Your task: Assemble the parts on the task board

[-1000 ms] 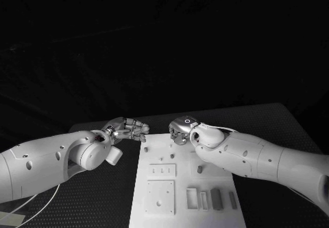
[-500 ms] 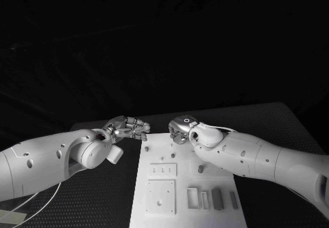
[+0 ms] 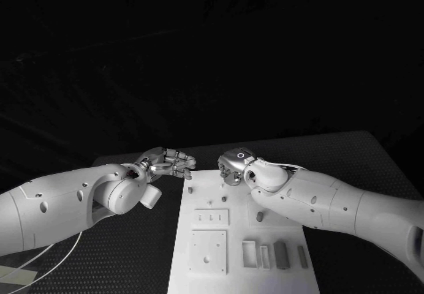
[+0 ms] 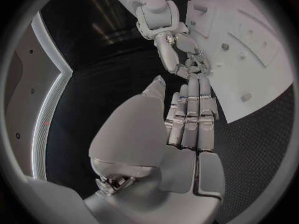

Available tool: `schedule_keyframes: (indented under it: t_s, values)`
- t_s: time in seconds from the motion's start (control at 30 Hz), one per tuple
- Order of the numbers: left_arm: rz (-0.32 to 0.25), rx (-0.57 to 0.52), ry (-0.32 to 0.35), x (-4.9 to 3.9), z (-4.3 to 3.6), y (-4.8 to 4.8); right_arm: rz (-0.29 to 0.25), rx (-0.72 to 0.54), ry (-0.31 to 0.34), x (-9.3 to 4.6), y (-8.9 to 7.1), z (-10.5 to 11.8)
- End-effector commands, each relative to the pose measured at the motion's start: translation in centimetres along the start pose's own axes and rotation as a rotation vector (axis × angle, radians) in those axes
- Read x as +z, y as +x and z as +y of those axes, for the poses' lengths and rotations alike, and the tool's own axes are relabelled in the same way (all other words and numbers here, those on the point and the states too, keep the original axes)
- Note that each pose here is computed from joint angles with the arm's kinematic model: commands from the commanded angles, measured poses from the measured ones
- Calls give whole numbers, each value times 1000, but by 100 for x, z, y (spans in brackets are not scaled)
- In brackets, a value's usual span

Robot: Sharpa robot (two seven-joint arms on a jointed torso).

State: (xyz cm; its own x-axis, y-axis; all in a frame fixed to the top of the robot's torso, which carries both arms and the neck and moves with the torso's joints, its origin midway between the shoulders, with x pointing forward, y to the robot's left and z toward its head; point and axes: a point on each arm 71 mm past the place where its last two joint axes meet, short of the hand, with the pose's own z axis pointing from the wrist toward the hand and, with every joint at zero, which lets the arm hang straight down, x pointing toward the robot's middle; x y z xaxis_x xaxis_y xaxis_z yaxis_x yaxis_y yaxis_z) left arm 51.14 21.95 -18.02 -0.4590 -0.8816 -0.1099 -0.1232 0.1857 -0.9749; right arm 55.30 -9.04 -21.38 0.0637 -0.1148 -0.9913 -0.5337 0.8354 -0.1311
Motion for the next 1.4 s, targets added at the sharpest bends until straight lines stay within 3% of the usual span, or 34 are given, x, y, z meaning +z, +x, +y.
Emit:
schedule_keyframes:
  t_s: [0.03,0.87,1.17,1.4]
  values:
    - [10,-5,10,6,-21,12,-12,-29,-7,4,-8,17]
    - [11,-5,9,14,-22,22,37,-24,13,17,68,12]
    - [12,-5,8,10,-21,21,67,-19,14,-19,181,24]
    - [10,-5,8,8,-20,16,63,-16,20,-36,195,6]
